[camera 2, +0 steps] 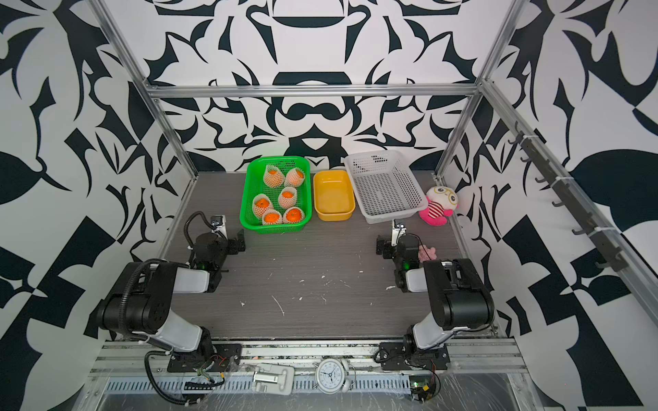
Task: Remove foam nets from oranges
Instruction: Move the basket to the center of the board.
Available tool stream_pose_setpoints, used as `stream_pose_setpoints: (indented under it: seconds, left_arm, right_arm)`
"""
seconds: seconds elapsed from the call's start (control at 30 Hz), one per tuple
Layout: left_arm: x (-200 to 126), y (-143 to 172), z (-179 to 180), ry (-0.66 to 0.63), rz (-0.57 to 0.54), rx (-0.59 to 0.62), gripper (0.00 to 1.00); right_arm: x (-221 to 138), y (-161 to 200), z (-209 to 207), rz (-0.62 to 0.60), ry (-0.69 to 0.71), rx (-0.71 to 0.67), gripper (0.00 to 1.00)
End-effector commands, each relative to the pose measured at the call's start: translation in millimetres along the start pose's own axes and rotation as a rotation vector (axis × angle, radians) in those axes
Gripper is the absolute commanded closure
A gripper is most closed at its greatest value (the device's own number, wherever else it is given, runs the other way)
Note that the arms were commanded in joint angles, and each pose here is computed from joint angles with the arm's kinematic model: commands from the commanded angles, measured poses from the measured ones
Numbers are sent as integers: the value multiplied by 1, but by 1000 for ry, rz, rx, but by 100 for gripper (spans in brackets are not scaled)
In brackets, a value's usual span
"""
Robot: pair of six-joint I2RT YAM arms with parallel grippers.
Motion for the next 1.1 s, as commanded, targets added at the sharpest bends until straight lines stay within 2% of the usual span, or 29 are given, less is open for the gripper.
stream_pose_setpoints:
  seconds: [0.0,0.5,0.57,0.87,0.97,1.03,1.07]
  left_arm:
    - [-1,-2,-2,10,-13,-4,1]
    - [-1,-2,-1,8,-16,-5,0]
    - [-1,-2,-2,9,-15,-4,1]
    - [-1,-2,-2,9,-17,-6,1]
    - [-6,-3,-1,-12,-46,-8,1]
    - [-16,-7,2,-99,-105,-5,1]
    - [-21,-5,-1,-87,-111,-9,1]
  right_arm:
    - [-1,-14,-1,-60,-3,-6,0]
    - [-2,-13,-2,-58,7,-1,0]
    - [-1,-13,-6,-51,51,17,0]
    - [-1,-13,-8,-49,68,23,1]
    - [-3,-13,-9,-56,82,28,0]
    - [-12,-15,-15,-99,156,63,1]
    - [-20,-18,-16,-126,167,67,1]
Point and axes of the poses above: each gripper's point midway between its finger pads, its own x axis out along the fingers, its own z axis along the line the jaws close on, y = z × x, the point moved 7 cm from there along -x, back along the fingers, and after that the axes turned 6 degrees about -x, right-handed, at the moved point
